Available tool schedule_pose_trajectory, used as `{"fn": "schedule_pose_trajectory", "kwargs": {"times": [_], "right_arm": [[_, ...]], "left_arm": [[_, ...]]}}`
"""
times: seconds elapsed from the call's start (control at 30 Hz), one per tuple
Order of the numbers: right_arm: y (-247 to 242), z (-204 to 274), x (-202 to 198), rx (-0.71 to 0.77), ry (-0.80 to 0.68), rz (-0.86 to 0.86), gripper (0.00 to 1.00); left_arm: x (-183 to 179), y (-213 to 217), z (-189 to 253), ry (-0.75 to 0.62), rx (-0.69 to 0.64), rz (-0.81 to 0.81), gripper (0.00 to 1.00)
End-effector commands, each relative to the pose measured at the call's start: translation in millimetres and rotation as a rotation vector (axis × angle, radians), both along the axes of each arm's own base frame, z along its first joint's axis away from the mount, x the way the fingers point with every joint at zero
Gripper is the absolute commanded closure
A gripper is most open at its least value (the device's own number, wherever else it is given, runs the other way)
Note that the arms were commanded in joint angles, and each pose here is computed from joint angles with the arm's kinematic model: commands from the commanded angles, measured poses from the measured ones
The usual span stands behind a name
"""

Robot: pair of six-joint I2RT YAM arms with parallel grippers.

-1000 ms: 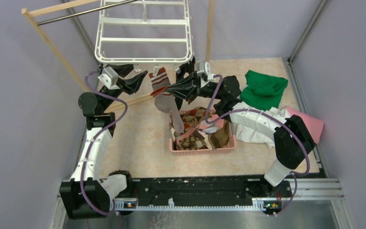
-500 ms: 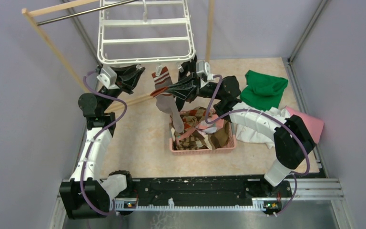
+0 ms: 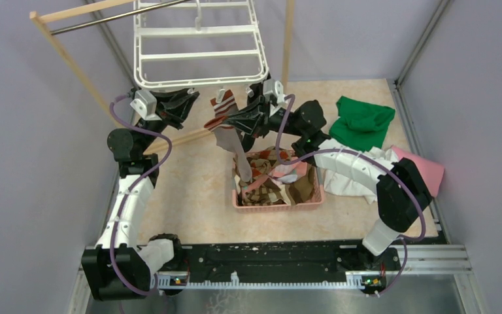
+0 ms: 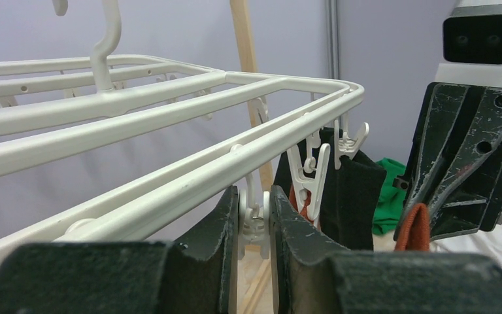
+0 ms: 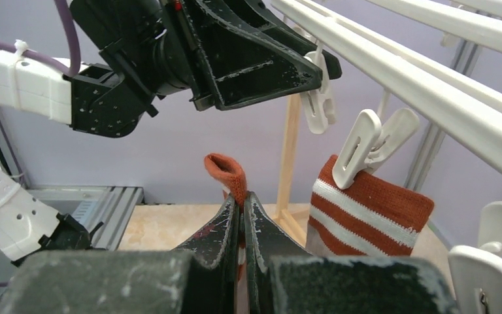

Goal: Clip the socks to the hanger
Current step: Open the clamp at the hanger.

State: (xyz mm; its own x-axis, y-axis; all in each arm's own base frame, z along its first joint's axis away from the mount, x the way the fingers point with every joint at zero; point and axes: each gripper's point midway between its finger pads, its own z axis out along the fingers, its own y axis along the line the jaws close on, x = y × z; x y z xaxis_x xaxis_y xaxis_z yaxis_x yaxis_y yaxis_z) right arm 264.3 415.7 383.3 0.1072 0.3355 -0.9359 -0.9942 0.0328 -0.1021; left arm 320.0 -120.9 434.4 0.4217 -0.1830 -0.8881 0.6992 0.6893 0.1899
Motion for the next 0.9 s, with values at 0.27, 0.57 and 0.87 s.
{"fn": "schedule_pose_trajectory", "kwargs": {"times": [0.27,0.57,0.87], "right_arm": [[17.0,37.4,11.6,0.039,0.134,-0.135,1.0],[30.9,35.1,20.9,0.044,0.316,-0.179,1.0],[42.6,24.4,31.9,0.024,0.449,-0.211,1.0]], "left_arm": [[-14.9,-1.6,37.4,0.011,-0.124,-0.048,0.9],[-22.3,-4.1,40.5,0.048,-0.165,-0.085,0.91],[-28.8,-5.9,42.6,0.044,-0.168,-0.102,0.91]]}}
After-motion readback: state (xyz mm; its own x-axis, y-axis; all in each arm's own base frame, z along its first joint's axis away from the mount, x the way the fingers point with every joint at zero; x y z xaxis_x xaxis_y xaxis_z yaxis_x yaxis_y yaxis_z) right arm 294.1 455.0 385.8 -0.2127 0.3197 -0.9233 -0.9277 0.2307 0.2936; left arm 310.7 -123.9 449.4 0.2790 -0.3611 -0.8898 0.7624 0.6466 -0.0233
